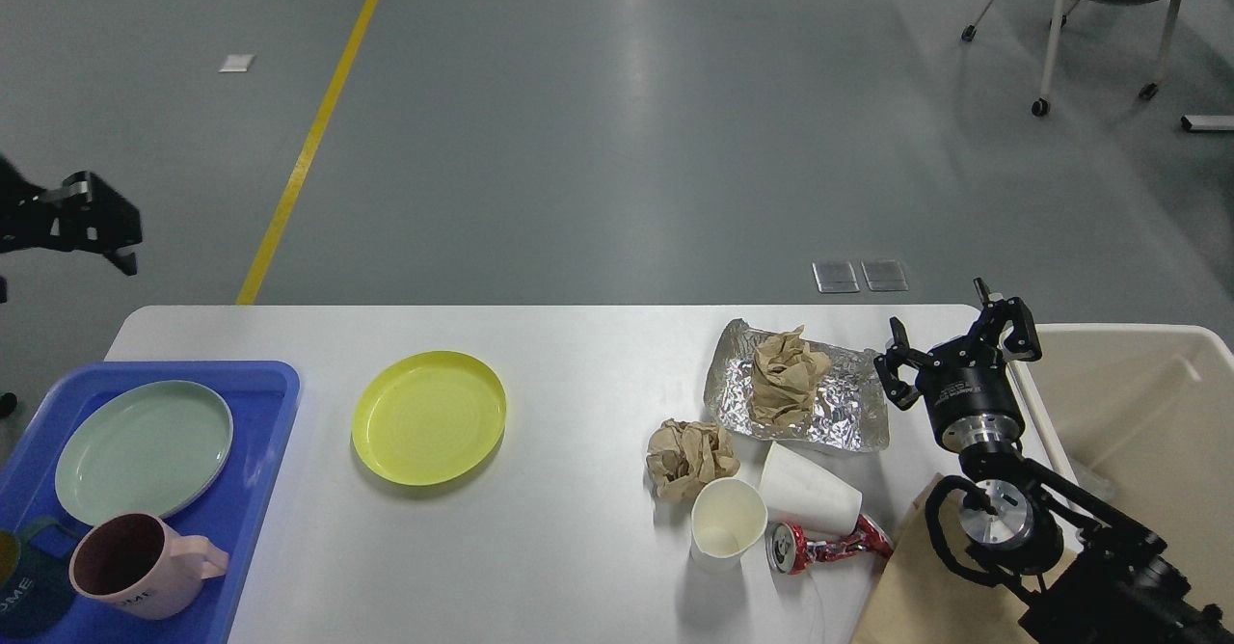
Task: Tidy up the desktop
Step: 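Move the left gripper down to the edge of the yellow plate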
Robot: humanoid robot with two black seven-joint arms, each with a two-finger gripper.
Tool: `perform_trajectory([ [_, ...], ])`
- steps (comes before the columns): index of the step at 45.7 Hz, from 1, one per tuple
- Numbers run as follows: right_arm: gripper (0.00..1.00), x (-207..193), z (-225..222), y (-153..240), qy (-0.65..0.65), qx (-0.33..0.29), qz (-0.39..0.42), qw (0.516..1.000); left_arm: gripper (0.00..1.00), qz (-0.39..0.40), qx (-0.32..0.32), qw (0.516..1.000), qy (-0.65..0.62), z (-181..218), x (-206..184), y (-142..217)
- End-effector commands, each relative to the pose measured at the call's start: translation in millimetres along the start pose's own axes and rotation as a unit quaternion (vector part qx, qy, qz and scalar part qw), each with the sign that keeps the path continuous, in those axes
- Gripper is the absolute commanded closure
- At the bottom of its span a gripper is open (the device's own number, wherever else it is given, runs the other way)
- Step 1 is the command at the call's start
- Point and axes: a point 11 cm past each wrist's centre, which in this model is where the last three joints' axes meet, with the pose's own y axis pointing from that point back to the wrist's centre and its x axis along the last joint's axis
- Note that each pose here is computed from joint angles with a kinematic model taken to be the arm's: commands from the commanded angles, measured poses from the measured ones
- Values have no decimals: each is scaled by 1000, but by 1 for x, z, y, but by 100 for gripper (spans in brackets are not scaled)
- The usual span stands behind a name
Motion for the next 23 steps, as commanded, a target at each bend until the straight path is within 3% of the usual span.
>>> perform_trajectory([
  [1,0,0,0,0,0,0,0,1000,4,30,-31,998,-48,57,-15,55],
  [11,0,0,0,0,0,0,0,1000,4,16,-85,990,-113,128,-69,104],
  [23,0,0,0,0,0,0,0,1000,4,-47,-112,987,-105,136,-89,106],
])
